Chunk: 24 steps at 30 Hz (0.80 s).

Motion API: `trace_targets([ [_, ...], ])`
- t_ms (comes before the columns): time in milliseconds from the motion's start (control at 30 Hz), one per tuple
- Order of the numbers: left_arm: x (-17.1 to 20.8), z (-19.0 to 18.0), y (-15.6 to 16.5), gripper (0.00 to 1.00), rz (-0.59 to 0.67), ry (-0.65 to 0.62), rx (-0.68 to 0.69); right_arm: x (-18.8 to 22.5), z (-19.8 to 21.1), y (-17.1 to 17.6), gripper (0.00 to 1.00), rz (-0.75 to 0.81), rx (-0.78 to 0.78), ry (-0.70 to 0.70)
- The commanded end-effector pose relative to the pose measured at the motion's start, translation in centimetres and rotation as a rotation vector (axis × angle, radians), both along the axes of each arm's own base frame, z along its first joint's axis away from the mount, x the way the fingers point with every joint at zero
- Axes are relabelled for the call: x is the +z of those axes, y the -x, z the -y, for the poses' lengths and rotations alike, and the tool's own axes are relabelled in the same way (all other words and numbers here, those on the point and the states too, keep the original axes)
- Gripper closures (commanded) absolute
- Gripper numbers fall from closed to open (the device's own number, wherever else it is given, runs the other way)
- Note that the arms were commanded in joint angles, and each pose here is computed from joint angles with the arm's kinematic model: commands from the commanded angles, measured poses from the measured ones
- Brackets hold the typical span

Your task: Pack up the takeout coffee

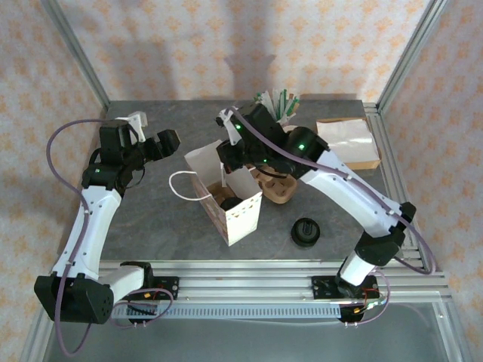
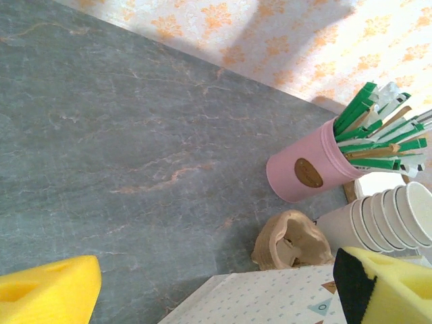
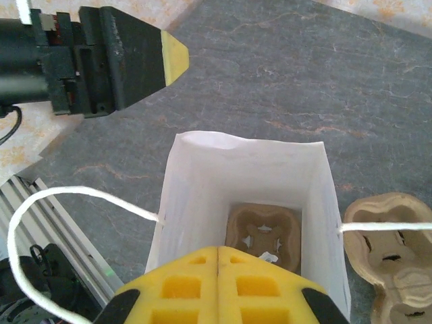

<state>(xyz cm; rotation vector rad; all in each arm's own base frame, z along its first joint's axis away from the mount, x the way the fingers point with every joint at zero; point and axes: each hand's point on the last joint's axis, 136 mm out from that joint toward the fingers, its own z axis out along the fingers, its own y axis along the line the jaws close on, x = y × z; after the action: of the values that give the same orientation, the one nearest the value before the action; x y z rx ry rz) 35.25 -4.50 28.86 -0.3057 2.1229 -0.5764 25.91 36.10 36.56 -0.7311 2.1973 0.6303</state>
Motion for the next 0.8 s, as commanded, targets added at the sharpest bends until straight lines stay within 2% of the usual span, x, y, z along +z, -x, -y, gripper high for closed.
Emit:
trace_targets([
  [0, 2.0, 0.5, -0.3, 0.1, 0.054, 0.025, -0.029, -0.1, -1.3, -0.9, 1.0, 0.024, -0.015, -0.037],
  [433, 1.9, 0.5, -0.4, 0.09, 0.053, 0.024, -0.025, -4.5, -3.3, -3.3, 0.99, 0.039, -0.064, -0.03],
  [767, 1.7, 0.4, -0.5, 0.09, 0.047, 0.023, -0.017, -8.2, -3.7, -3.6, 0.81, -0.003, -0.08, -0.006],
])
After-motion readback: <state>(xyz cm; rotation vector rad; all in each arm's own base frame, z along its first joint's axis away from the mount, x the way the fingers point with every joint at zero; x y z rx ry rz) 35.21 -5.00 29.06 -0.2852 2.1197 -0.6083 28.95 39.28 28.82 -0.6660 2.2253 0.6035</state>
